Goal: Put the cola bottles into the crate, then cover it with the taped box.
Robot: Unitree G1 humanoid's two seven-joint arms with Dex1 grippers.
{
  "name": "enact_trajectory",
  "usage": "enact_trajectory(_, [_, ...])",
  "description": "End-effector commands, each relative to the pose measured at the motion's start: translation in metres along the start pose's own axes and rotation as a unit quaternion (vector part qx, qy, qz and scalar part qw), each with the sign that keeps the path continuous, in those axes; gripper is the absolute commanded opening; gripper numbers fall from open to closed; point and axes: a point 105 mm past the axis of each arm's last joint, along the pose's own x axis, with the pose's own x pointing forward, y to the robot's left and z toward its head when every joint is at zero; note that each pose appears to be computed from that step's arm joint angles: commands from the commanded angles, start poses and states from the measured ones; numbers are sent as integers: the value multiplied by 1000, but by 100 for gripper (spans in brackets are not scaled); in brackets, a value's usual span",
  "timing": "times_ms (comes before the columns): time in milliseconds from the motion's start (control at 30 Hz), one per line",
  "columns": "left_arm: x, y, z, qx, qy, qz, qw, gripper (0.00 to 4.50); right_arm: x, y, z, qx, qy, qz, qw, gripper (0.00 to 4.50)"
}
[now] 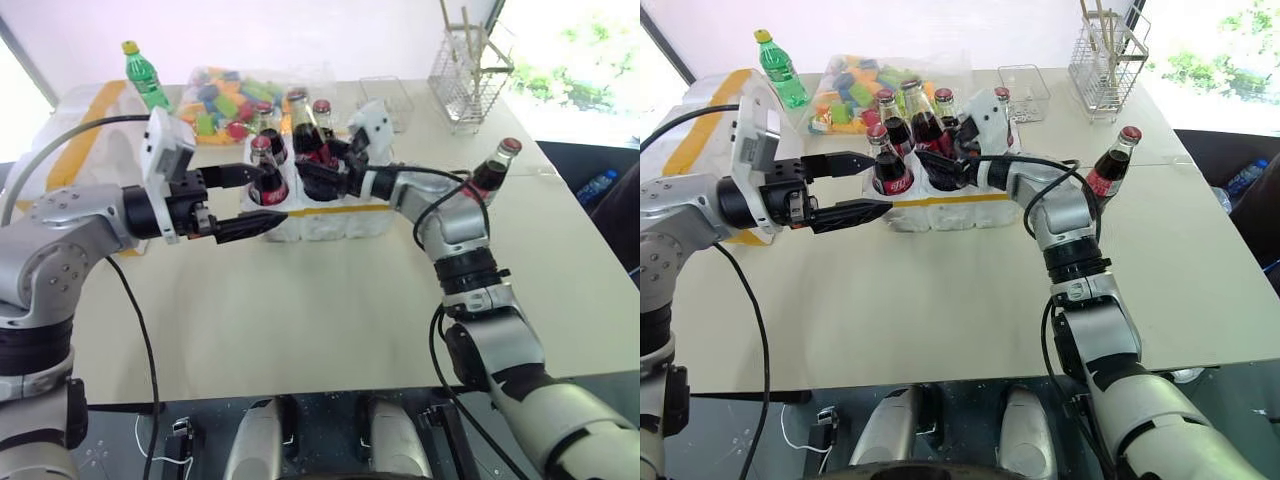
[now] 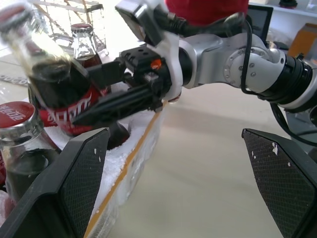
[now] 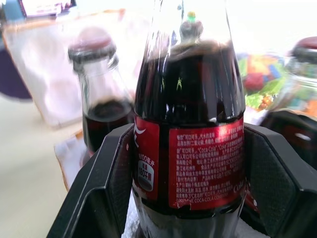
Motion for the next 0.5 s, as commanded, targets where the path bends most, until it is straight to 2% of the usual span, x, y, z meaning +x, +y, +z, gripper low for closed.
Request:
enact_trajectory(33, [1, -3, 9, 21, -13, -6, 1000, 450, -5, 5, 41, -11, -82, -1, 997, 262])
enact_trajectory(300, [3, -1, 12, 23, -13, -8, 1000, 450, -22, 4, -3, -33, -32, -29, 999, 262])
enact_trajectory(500, [6, -1, 13, 25, -13, -10, 1000, 450, -24, 0, -2, -30, -78, -59, 995, 262])
